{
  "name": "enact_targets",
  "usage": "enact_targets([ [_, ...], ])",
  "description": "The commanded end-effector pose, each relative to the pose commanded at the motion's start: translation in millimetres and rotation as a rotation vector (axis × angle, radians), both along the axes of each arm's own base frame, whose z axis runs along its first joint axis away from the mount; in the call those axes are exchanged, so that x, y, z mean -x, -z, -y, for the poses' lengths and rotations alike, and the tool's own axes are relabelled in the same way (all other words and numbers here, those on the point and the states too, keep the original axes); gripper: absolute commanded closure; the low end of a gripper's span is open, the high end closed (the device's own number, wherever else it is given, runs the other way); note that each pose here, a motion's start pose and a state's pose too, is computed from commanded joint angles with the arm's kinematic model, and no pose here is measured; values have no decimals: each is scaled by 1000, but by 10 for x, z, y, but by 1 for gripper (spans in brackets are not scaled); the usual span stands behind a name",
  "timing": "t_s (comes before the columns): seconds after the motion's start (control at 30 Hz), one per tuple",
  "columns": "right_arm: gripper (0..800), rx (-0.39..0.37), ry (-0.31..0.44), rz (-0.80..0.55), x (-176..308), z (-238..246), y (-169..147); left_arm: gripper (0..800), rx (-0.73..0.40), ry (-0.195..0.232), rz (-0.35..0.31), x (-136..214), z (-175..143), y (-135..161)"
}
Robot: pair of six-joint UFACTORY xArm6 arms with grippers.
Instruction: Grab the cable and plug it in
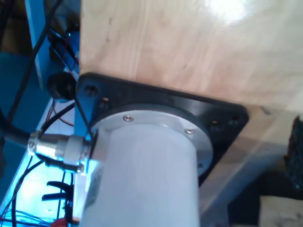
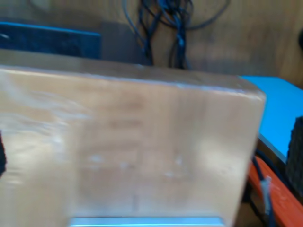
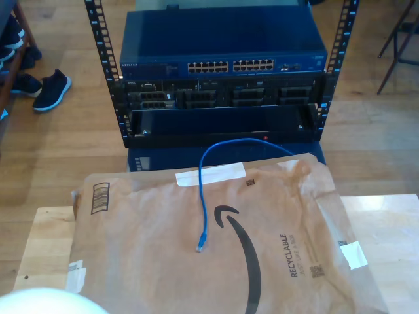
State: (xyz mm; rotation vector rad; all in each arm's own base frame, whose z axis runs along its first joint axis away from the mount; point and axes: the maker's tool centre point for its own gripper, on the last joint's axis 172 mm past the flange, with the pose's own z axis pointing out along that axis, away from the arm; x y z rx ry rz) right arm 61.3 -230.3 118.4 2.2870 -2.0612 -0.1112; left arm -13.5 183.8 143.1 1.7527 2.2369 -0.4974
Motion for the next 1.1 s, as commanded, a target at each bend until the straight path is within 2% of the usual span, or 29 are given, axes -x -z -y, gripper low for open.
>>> enact_targets([
  [0.1,3,51,38,22,-261,115,-191,0,-41,-16,-51,-318,-181,-239],
  [0.2,3,75,-6,39,-750,15,-297,0,-80,-28,-65,-702,-263,-418],
  [0.27,4,98,-44,63,-1146,-117,-424,0,-85,-39,-48,-997,-238,-522],
  [0.37,8,118,-91,101,-1668,-471,-623,0,-39,-40,-39,-1427,25,-638],
  [0.5,8,86,-213,68,-2172,-1382,-832,0,-10,-28,-66,-1848,379,-656],
  [0.53,8,84,-255,67,-2295,-1643,-845,0,-11,-12,-77,-1931,467,-646],
  [0.63,8,75,-353,47,-2496,-2379,-773,0,-25,35,-116,-2148,709,-610],
  [0.8,7,93,-525,-11,-2683,-3669,-580,0,-108,119,-129,-2614,1170,-540],
  [0.9,9,77,-613,55,-2899,-4347,-517,0,-116,134,-185,-2730,1429,-471],
  [1.0,43,50,-658,123,-3150,-4787,-511,0,-129,154,-202,-2770,1596,-424],
  [1.1,23,42,-686,143,-3377,-4994,-410,0,-134,163,-209,-2771,1674,-419],
])
